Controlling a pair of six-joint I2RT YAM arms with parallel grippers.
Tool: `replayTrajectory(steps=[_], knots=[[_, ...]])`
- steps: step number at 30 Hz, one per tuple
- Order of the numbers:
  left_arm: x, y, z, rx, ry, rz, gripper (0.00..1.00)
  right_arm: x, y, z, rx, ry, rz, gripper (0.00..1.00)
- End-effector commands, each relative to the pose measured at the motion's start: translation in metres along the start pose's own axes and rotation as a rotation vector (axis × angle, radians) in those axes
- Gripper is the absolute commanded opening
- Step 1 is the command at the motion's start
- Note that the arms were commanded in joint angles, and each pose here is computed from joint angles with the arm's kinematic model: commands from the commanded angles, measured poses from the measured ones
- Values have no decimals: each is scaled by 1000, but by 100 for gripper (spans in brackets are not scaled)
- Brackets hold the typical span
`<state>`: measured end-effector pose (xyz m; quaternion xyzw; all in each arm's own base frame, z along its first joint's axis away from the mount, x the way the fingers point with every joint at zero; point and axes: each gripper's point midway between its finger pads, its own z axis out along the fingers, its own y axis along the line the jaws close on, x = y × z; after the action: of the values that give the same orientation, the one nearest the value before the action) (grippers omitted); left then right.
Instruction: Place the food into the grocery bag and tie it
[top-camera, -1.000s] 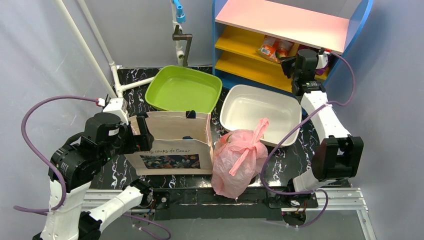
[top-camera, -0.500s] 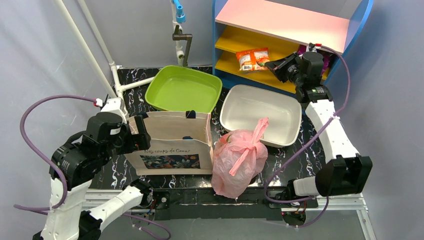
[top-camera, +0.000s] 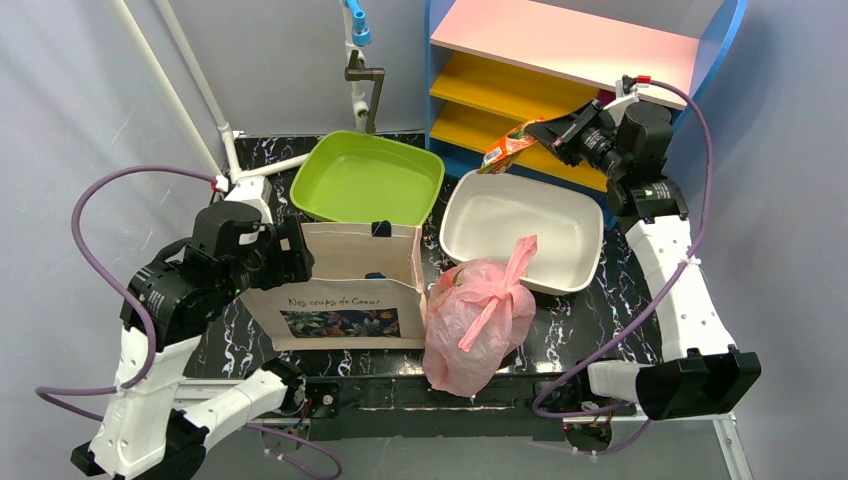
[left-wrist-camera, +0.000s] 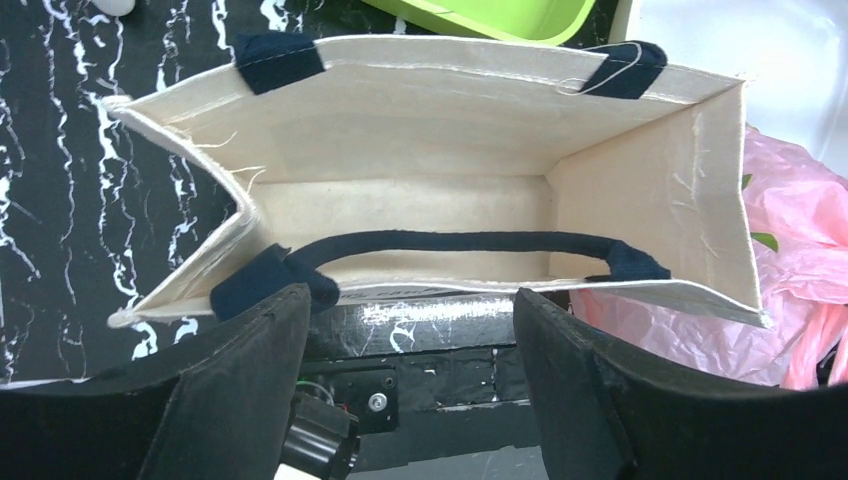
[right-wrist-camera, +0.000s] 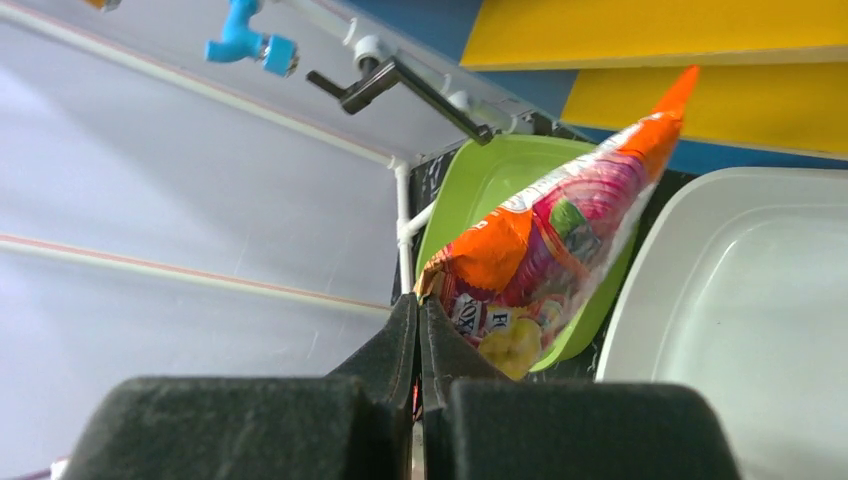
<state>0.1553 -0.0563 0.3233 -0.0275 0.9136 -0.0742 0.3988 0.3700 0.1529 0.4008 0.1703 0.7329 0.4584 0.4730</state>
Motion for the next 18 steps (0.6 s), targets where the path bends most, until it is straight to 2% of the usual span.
replayTrajectory(steps=[1,6,10,11,14,18], knots=[[-4,-14,12,49,9,22,70,-11,75,-36,-217,-20,-83,1],[4,-18,28,54,48,41,71,-1,112,-56,-330,36,-117,1],[10,-25,43,81,58,52,66,9,143,-70,-415,84,-156,1],[12,-27,46,89,57,59,63,11,151,-74,-436,94,-169,1],[17,-32,59,109,72,74,46,22,171,-82,-491,138,-191,1],[29,-33,68,109,125,84,33,37,195,-91,-560,192,-198,1]])
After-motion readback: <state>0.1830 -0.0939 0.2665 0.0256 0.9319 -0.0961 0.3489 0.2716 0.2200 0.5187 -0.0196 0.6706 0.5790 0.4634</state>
